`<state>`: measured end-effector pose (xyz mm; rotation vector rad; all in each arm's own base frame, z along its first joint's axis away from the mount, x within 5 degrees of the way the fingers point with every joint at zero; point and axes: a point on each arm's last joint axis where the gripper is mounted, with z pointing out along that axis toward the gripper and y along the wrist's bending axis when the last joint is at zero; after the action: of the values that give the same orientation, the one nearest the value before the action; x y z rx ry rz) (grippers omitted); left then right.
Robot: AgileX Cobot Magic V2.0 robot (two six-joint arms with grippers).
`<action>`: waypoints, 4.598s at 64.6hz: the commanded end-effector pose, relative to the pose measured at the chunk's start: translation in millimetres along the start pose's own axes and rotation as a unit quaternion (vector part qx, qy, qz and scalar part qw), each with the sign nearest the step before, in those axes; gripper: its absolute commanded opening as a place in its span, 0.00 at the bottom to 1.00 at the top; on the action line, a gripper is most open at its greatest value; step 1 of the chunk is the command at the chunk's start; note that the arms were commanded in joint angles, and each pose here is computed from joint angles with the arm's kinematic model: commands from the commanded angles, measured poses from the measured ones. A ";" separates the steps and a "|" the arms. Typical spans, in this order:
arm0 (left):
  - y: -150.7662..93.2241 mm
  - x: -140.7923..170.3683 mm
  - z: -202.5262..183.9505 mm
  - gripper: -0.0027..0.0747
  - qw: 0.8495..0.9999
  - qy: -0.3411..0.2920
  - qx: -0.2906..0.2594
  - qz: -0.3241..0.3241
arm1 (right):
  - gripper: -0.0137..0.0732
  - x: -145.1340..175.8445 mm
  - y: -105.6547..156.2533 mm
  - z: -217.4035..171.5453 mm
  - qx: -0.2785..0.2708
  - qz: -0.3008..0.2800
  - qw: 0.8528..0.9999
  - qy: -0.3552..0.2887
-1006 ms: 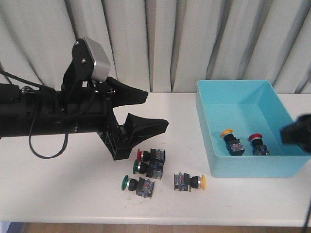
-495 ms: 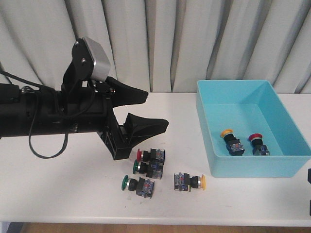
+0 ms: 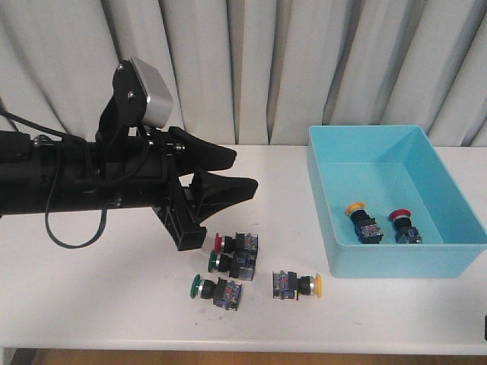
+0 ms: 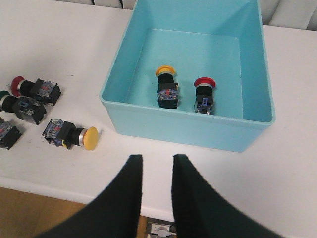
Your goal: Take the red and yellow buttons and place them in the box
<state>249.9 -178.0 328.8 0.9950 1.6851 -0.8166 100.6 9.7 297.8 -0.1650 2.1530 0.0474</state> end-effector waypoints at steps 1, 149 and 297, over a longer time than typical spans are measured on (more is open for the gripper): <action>-6.7 -18.8 -9.5 0.35 0.999 -0.041 0.003 -0.005 | 0.20 -12.3 -1.9 -3.0 0.008 -0.002 0.999 -0.038; -71.7 199.2 -191.0 0.02 0.827 -0.192 -0.522 -0.076 | 0.15 -12.3 -1.9 -3.0 0.008 -0.002 0.999 -0.038; -86.7 206.3 -190.1 0.02 0.837 -0.192 -0.511 -0.034 | 0.15 -10.5 -1.6 -2.9 0.006 -0.002 1.000 -0.028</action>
<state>56.6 -2.3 202.9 0.0225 1.5121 -0.0396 99.4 9.8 295.5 -0.1681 2.1766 0.0507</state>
